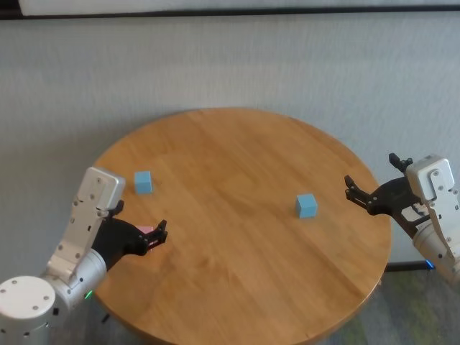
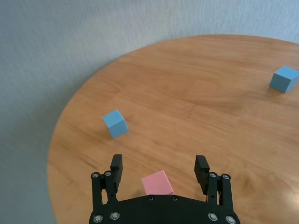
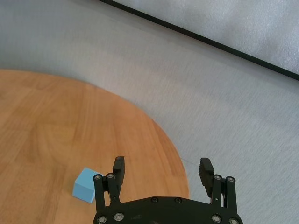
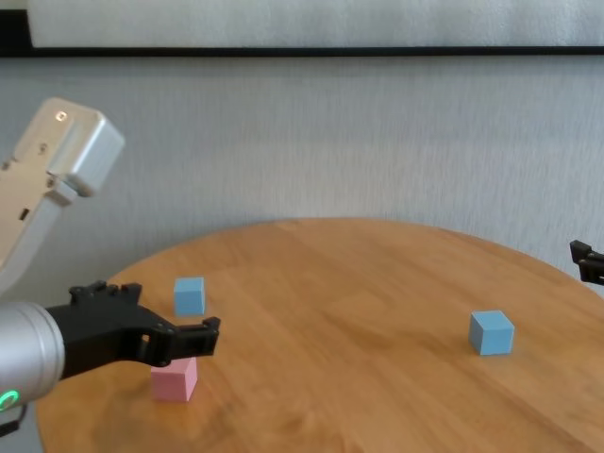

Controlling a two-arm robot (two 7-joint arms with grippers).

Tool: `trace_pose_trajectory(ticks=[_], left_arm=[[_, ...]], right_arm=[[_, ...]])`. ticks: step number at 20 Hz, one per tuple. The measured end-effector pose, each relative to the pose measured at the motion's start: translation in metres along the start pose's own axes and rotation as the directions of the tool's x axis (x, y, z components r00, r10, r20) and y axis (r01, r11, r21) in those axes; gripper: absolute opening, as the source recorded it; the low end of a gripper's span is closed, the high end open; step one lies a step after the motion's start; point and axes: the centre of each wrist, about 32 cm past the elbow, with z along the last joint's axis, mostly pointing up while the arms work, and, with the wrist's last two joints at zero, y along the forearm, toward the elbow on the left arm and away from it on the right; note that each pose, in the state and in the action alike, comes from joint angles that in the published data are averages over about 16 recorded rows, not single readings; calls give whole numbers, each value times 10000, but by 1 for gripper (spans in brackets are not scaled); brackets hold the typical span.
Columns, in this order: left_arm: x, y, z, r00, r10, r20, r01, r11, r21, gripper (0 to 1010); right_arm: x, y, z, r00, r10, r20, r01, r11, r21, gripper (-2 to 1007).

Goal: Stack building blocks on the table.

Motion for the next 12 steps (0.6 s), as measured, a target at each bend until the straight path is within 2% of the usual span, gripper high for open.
trace_pose_trajectory(ticks=[12], left_arm=[[-44,-125,-61,9987,-185,-480,205,9989,426,1000]], right_arm=[[0,0,0,10000,0,0,0,10000,0,1005]])
